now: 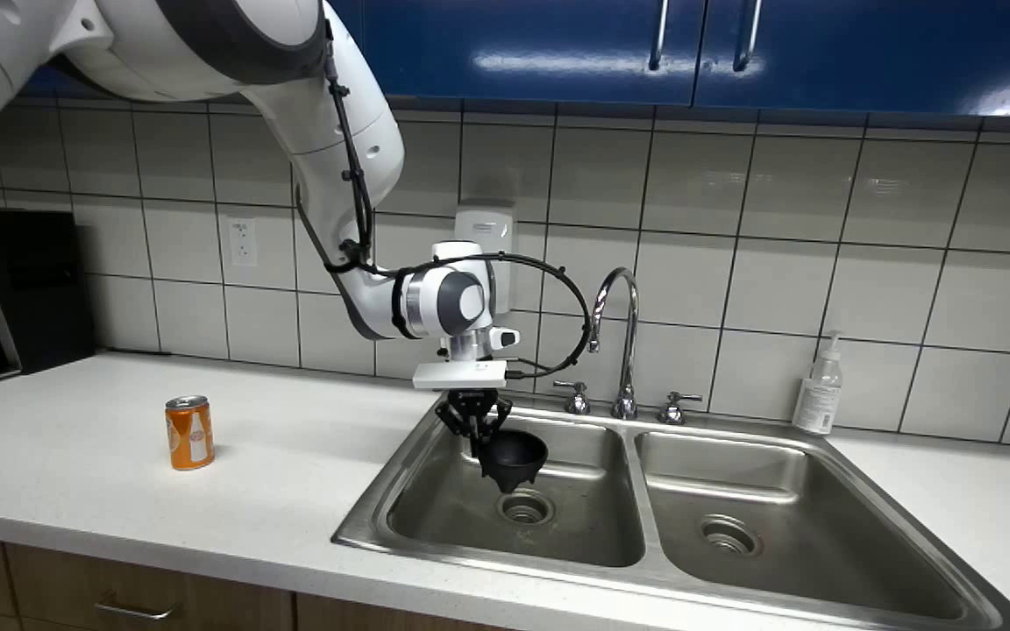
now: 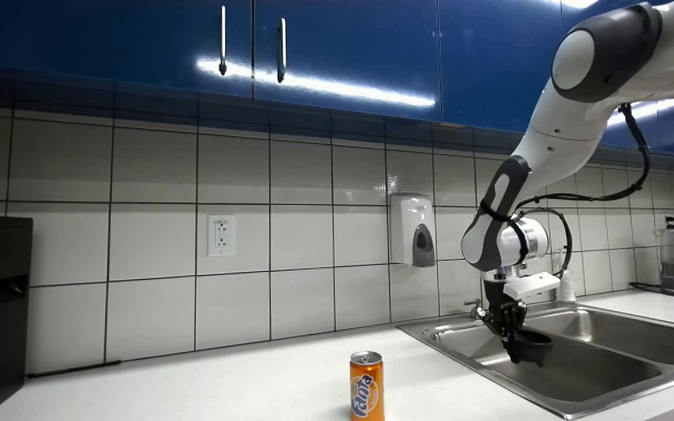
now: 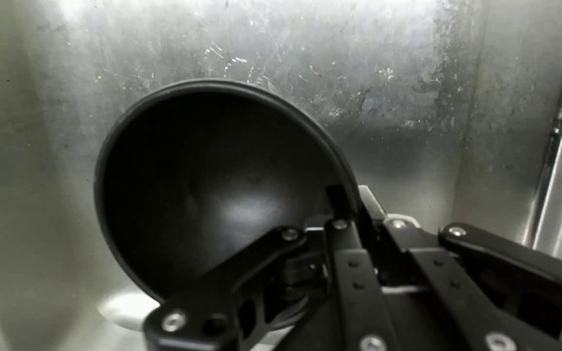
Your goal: Put the black bowl in the sink
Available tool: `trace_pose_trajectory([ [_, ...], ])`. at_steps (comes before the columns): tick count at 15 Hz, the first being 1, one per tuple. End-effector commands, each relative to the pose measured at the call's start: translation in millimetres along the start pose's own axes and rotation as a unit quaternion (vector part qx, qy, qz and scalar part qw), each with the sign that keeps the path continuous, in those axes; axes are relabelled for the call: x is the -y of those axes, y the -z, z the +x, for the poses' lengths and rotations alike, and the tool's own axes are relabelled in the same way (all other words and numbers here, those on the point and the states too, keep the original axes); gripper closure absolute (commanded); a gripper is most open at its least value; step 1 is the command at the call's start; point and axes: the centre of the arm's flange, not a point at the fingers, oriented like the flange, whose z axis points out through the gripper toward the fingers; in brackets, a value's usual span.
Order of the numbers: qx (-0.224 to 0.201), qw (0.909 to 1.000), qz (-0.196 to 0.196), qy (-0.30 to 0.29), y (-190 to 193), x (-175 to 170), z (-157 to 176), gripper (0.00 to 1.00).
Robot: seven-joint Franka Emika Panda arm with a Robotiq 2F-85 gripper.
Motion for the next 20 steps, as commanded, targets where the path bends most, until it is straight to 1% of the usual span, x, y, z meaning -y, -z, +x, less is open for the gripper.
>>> trace_pose_trajectory([
  [1, 0.007, 0.9999, 0.012, 0.002, -13.9, -11.3, 1.6, 0.98],
  [7, 0.026, 0.9993, 0.024, -0.011, -38.5, -16.4, -9.6, 0.98],
  [20, 0.06, 0.9972, 0.035, -0.029, -78.7, -23.2, -21.9, 0.98],
])
